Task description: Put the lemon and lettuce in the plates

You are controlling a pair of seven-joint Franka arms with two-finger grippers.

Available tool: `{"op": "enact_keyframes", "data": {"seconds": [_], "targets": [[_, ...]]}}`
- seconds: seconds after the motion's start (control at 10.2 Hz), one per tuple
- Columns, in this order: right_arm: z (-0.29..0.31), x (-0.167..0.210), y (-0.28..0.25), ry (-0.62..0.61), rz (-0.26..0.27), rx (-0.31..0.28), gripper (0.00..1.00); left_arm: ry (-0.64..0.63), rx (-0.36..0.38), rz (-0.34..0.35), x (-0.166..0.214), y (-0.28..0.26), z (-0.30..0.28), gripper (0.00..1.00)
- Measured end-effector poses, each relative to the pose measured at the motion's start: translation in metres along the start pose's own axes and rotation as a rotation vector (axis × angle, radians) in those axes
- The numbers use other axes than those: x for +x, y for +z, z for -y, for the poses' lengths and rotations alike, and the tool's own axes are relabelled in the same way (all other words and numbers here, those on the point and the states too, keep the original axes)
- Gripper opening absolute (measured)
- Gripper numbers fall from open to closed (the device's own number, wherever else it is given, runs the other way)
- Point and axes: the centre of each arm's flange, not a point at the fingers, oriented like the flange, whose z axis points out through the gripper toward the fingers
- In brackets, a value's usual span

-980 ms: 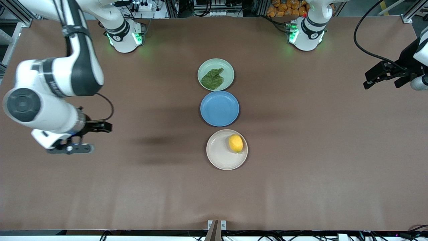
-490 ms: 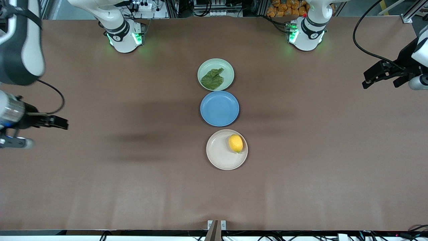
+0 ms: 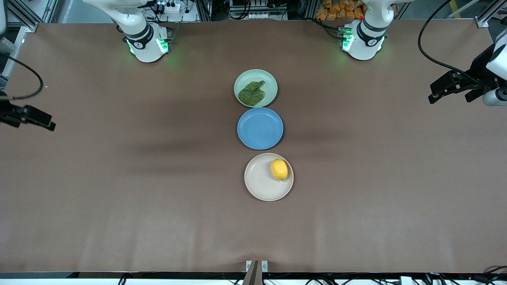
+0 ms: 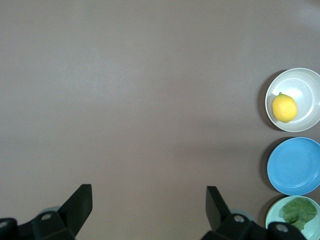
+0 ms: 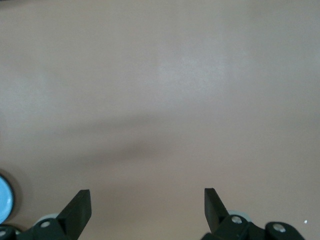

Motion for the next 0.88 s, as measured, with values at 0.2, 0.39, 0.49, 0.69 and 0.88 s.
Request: {"op": "enact_keyframes", "data": {"seconds": [0.2, 0.39, 0.49, 0.69, 0.88], "targets": [[0.016, -0.020, -0.024, 0.027, -0.013, 0.004, 1.00, 0.000, 0.000, 0.001, 0.000, 0.000, 0.000, 1.00], [0.005, -0.023, -0.031, 0.034, -0.028, 0.006, 1.00, 0.000, 0.000, 0.002, 0.000, 0.000, 0.000, 1.00], [-0.006, -0.020, -0.029, -0.011, -0.030, 0.005, 1.00, 0.001, 0.000, 0.002, 0.000, 0.000, 0.000, 1.00], [-0.013, -0.018, -0.029, -0.094, -0.040, 0.004, 1.00, 0.002, 0.000, 0.002, 0.000, 0.000, -0.001, 1.00], [-0.012, -0.017, -0.028, -0.111, -0.047, 0.000, 1.00, 0.002, 0.000, 0.001, 0.000, 0.000, -0.001, 1.00]]}}
